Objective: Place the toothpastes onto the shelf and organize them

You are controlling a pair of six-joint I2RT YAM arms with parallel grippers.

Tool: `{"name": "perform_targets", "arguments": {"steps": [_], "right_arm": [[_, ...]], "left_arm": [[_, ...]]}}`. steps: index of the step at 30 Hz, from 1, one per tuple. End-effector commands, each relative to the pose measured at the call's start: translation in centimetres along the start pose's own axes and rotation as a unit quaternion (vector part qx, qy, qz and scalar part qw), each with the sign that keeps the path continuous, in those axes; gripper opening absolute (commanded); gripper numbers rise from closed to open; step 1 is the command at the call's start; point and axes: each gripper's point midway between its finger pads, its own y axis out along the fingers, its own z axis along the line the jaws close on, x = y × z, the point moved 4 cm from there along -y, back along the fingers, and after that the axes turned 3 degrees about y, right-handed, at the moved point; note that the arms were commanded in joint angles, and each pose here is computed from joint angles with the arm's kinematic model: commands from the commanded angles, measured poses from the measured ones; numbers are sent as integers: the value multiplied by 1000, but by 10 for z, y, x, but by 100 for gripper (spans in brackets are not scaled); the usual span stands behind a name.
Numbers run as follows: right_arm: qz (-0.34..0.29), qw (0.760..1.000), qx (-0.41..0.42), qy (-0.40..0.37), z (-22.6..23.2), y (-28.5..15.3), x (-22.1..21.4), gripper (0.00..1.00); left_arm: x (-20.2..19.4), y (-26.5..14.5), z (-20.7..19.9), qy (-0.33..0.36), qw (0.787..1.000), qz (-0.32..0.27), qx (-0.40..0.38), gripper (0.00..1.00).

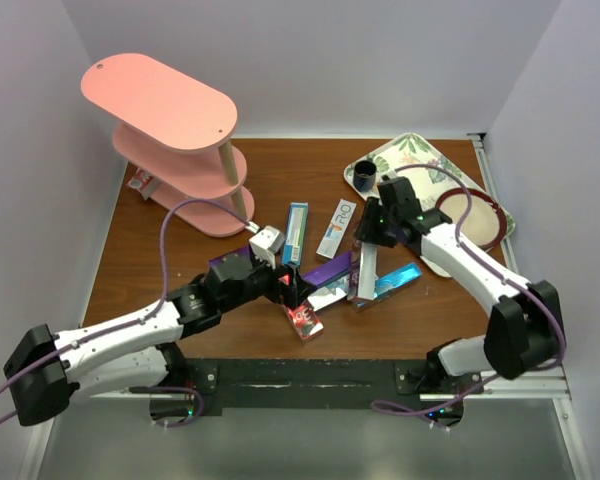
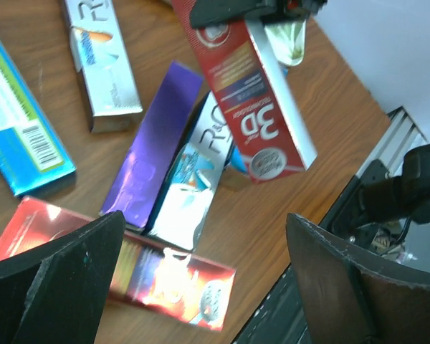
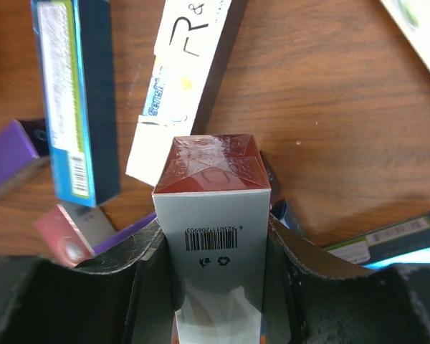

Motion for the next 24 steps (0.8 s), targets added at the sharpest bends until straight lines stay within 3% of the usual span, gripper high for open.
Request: {"name": "perform_targets", "arguments": {"steps": [1,7,11,18,24], "right_arm": [[-81,987,78,113,19,-24,18,17],[-113,971,121,170,20,-48,16,17],[-110,965,143,190,22,-56,11,17],[-116,950,167,236,22,-62,7,17],[-102,940,193,262,27,-65,3,17]], "left_arm": [[50,11,-29,-22,992,-127,2,100],[36,34,-70,-6,993,-114,-33,100],[29,44,-75,-16,994,-108,-16,100],[29,47,-87,-38,988,-141,-54,100],[13,54,-74,-73,988,-134,-9,100]]}}
